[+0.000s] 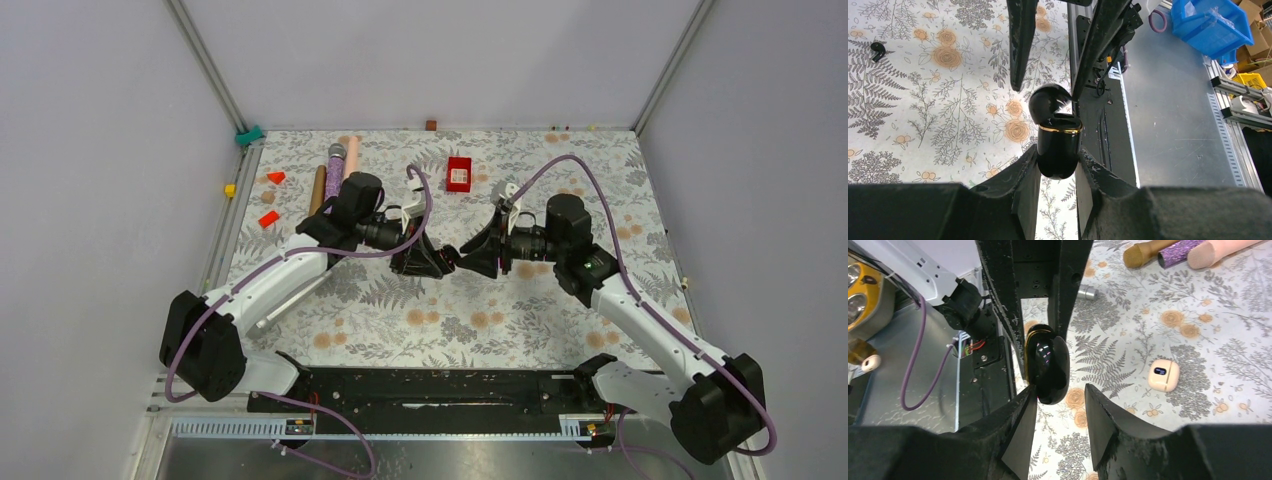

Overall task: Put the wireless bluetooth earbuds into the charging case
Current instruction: Open the charging case.

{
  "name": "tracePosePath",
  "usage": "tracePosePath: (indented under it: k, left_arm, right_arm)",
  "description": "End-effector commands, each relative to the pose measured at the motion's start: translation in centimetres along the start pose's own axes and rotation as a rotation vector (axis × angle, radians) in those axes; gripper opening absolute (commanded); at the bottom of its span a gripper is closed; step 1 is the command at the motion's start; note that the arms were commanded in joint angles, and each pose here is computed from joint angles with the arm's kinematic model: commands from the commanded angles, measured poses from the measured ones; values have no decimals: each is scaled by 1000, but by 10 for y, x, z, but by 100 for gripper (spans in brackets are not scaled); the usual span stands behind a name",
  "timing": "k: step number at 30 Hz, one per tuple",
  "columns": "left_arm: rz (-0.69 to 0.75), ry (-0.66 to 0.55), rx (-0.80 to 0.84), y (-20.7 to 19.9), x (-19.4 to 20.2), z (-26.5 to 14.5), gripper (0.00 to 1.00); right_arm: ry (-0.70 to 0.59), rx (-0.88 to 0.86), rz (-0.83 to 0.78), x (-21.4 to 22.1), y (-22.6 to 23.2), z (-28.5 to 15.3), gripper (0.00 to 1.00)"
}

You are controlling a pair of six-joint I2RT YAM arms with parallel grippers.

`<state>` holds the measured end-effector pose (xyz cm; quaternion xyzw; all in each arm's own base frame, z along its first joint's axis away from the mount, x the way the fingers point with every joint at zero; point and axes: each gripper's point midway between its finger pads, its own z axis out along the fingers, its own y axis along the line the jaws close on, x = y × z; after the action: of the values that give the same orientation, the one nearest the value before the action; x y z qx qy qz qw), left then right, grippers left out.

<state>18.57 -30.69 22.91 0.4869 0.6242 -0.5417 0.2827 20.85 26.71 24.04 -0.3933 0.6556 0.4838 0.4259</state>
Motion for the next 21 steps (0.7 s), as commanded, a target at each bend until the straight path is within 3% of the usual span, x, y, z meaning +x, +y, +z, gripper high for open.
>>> tracePosePath:
  k: [1, 6, 21]
  left_arm:
    - [49, -23, 83, -15, -10, 1, 7]
    - [36, -19, 68, -12, -10, 2, 0]
    - [3, -10, 26, 2, -9, 5, 0]
  right_arm:
    - [-54, 116, -82, -25, -16, -9, 48]
    - [-69, 100, -100, -31, -8, -14, 50]
    - [-95, 207, -166, -46, -21, -34, 55]
